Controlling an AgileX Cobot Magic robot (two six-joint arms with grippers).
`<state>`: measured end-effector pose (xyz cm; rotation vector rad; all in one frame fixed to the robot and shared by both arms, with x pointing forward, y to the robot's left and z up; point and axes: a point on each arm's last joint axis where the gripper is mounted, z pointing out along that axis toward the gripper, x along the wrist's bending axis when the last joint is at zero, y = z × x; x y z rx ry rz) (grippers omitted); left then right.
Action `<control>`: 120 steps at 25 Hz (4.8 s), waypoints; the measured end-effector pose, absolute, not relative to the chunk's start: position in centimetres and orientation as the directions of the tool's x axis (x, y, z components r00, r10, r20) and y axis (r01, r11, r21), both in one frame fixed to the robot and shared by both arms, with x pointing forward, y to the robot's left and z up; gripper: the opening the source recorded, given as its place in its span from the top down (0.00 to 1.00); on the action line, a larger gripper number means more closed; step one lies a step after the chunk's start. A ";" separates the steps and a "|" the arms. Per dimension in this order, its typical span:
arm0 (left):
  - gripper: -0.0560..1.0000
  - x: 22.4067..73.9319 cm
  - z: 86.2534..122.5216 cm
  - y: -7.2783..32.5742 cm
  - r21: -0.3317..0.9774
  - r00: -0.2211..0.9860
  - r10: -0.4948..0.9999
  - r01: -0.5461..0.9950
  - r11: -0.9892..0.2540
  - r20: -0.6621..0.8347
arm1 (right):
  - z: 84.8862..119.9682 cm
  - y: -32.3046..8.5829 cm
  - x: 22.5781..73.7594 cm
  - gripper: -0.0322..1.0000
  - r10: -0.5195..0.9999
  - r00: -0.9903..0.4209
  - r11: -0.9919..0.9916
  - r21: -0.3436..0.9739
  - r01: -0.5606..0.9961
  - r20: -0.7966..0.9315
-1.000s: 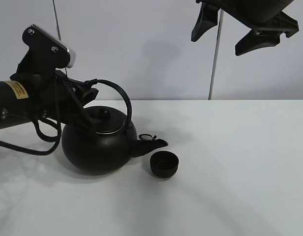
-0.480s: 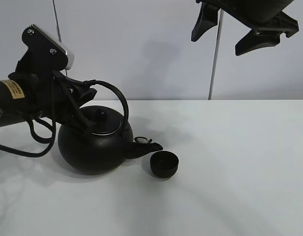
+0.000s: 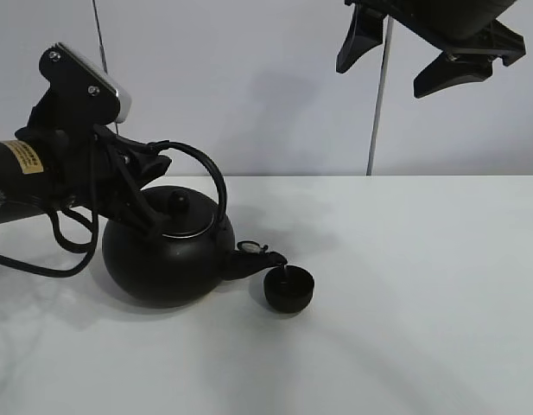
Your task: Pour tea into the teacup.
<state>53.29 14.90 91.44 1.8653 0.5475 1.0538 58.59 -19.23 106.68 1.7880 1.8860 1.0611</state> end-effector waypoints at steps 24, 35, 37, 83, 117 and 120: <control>0.85 53.3 91.4 14.9 0.865 0.539 0.715 -0.049 -0.500 0.444 | 106.7 -19.2 58.6 0.38 0.956 -0.156 -0.067 0.703 0.708 0.248; 0.85 53.3 91.4 14.9 0.863 0.539 0.713 -0.051 -0.503 0.448 | 106.7 -19.2 58.6 0.38 0.956 -0.156 -0.066 0.702 0.709 0.248; 0.85 53.3 91.4 14.9 0.862 0.539 0.712 -0.052 -0.505 0.450 | 106.7 -19.2 58.6 0.38 0.956 -0.156 -0.066 0.702 0.709 0.248; 0.85 50.8 91.6 19.3 0.954 0.267 0.943 0.167 -0.248 0.199 | 106.7 -19.2 58.6 0.38 0.956 -0.155 -0.068 0.703 0.708 0.248; 0.83 50.4 89.8 20.1 0.952 0.300 0.942 0.215 -0.218 0.148 | 106.7 -19.2 58.6 0.38 0.956 -0.155 -0.067 0.702 0.709 0.248; 0.77 50.2 90.0 20.2 0.963 0.296 0.948 0.199 -0.183 0.119 | 106.7 -19.2 58.6 0.38 0.956 -0.155 -0.067 0.702 0.709 0.248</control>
